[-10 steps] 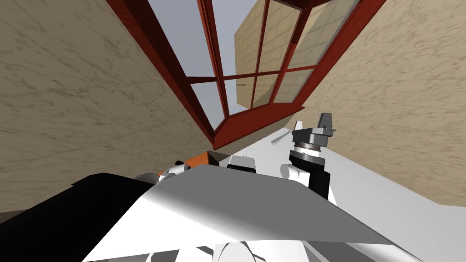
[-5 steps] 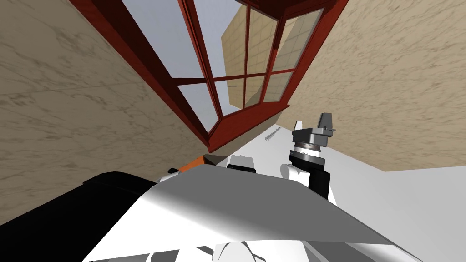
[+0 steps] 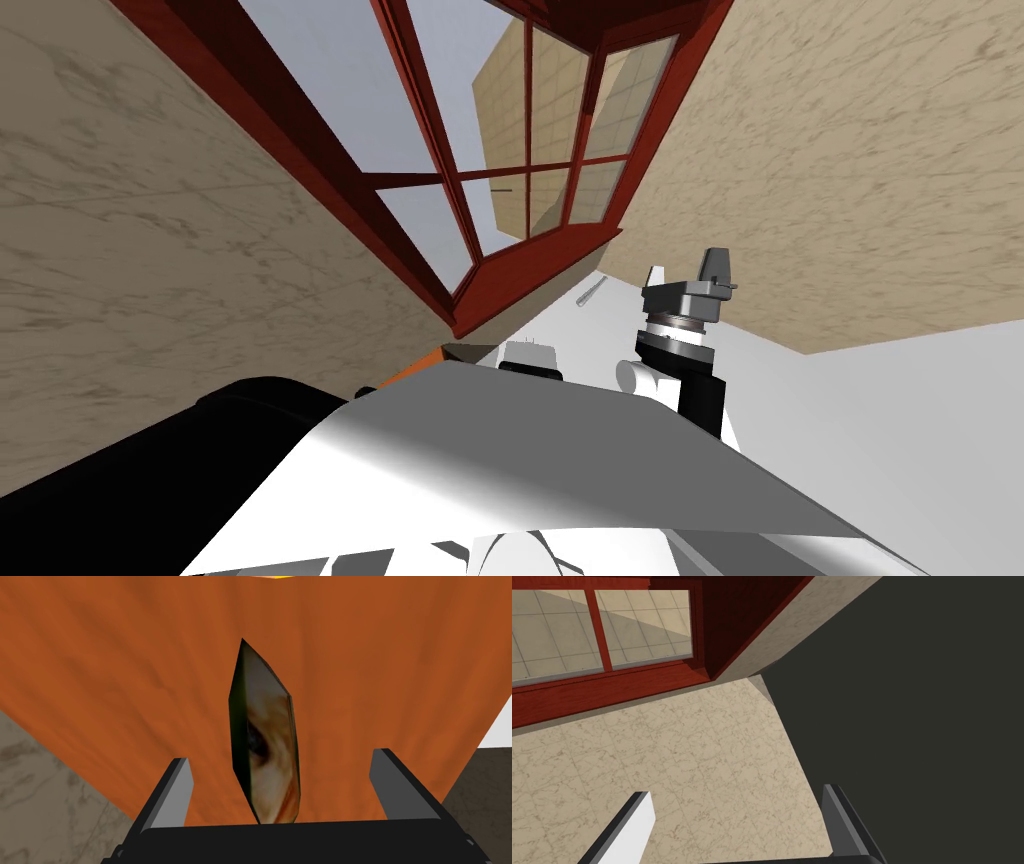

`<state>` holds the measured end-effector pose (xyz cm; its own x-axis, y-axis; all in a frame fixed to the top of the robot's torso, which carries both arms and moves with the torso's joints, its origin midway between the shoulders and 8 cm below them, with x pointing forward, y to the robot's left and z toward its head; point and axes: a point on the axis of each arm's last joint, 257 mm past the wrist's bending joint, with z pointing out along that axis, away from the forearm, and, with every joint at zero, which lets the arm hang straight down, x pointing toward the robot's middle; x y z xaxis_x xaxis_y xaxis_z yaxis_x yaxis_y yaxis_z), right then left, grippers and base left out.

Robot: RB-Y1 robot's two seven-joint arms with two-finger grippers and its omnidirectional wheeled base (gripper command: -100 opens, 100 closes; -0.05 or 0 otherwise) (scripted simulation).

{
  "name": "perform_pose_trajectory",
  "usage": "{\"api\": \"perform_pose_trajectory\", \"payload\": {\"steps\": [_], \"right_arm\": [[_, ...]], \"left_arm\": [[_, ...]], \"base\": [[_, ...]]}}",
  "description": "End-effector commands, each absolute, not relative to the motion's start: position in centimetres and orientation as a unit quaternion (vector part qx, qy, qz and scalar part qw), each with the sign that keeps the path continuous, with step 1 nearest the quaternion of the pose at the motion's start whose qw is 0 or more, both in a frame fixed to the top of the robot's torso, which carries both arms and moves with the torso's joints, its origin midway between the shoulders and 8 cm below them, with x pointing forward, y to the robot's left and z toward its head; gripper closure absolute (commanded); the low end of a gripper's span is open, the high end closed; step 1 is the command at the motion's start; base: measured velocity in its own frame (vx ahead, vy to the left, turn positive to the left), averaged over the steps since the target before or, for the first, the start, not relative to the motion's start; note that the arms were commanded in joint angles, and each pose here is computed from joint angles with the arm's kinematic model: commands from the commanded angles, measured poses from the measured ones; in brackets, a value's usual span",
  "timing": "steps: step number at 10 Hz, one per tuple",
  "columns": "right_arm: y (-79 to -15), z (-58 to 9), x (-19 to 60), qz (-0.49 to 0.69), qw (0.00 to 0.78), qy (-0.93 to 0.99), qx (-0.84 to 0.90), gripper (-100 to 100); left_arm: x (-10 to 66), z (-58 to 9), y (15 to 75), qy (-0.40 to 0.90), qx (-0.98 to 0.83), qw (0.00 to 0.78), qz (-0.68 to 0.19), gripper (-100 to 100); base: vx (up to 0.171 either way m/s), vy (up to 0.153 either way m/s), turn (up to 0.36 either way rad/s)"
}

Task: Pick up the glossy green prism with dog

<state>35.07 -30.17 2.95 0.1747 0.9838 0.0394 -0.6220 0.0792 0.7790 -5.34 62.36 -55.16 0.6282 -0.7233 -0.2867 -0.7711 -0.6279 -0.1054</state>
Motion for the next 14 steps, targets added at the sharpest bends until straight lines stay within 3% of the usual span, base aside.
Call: {"api": "perform_pose_trajectory", "payload": {"steps": [1,5,8,9,13,14], "right_arm": [[-30.2,2.9,35.1,0.586,0.686,0.264,0.343,0],[-30.2,3.0,35.1,0.586,0.685,0.264,0.343,0],[-30.2,2.9,35.1,0.586,0.686,0.264,0.343,0],[-30.2,2.9,35.1,0.586,0.686,0.264,0.343,0],[-30.2,2.9,35.1,0.586,0.686,0.264,0.343,0],[-30.2,2.9,35.1,0.586,0.686,0.264,0.343,0]], "left_arm": [[-8.0,-54.4,63.0,0.398,-0.903,0.115,0.116,-100],[-14.8,-53.8,61.6,0.344,-0.925,0.095,0.133,-100],[-14.9,-53.8,61.4,0.331,-0.93,0.093,0.13,-100],[-15.0,-53.8,61.4,0.331,-0.93,0.092,0.13,100],[-14.9,-53.8,61.5,0.331,-0.93,0.093,0.129,100],[-14.8,-53.8,61.5,0.331,-0.93,0.093,0.129,0]], "base": [[-0.009,-0.006,-0.382],[-0.013,0.005,-0.245],[-0.003,0.003,0.021],[0.0,0.0,0.0],[0.001,0.001,-0.004],[0.0,0.0,0.0]]}}
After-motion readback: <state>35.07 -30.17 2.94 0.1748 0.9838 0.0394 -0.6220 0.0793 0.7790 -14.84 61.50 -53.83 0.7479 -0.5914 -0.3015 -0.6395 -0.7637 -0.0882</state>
